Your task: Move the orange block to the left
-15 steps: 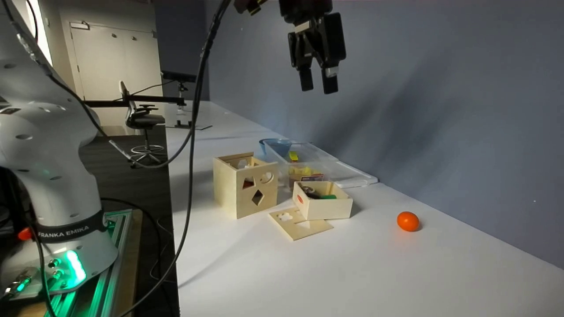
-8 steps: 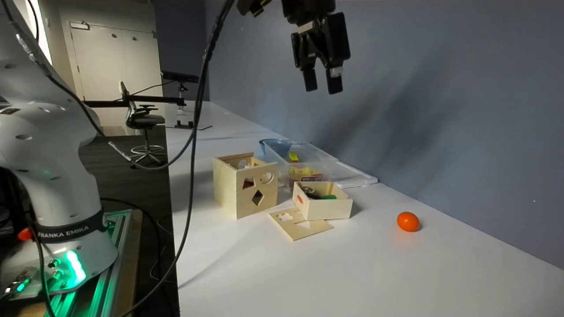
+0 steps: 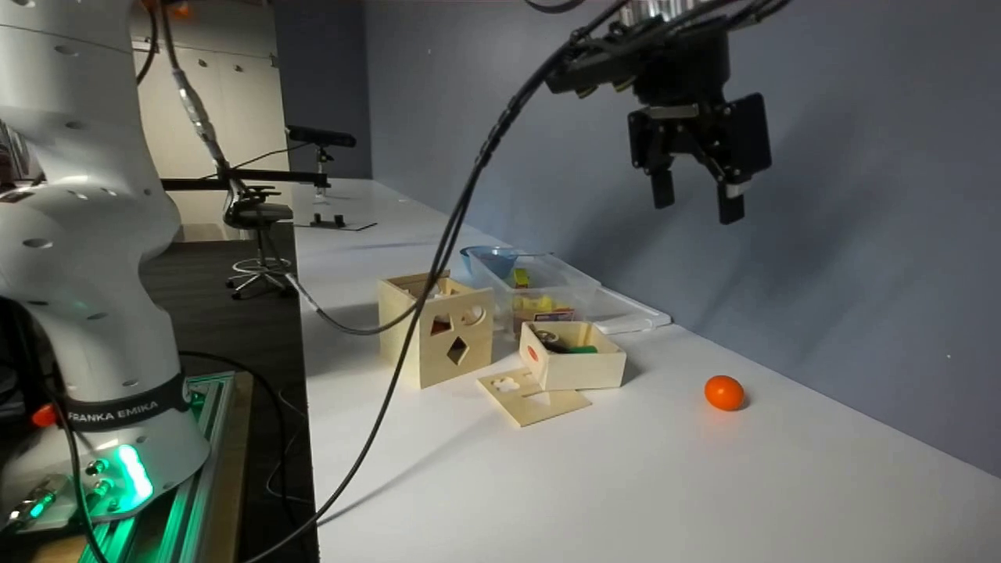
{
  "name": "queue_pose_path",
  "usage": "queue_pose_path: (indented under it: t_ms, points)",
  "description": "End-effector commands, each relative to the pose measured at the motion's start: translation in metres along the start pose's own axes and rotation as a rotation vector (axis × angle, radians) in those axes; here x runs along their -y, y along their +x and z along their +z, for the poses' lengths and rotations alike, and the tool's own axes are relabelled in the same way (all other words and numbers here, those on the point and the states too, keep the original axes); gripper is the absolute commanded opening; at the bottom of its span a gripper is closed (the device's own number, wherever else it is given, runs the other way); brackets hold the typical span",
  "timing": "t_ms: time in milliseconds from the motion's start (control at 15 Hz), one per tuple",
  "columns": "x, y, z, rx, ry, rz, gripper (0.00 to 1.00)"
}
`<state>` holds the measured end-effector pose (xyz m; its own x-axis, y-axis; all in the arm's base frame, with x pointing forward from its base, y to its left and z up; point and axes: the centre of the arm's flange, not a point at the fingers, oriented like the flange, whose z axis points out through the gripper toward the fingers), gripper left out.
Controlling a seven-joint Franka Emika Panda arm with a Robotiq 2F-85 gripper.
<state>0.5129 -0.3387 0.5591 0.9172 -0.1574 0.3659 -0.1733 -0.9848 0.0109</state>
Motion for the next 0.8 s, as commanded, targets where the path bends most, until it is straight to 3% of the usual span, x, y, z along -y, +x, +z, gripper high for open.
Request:
queue_pose_path:
  t_ms: [0,333,400,467,733]
  points:
    - [-0.012,0.084,0.034,0.010,0.039,-0.067,1.00]
    - [0.012,0.140,0.104,0.113,0.067,-0.100,1.00]
    - [0.014,0.141,0.112,0.134,0.086,-0.114,1.00]
    - [0.033,0.083,0.107,0.095,0.073,-0.106,1.00]
    - [0.030,0.094,0.122,0.120,0.086,-0.114,1.00]
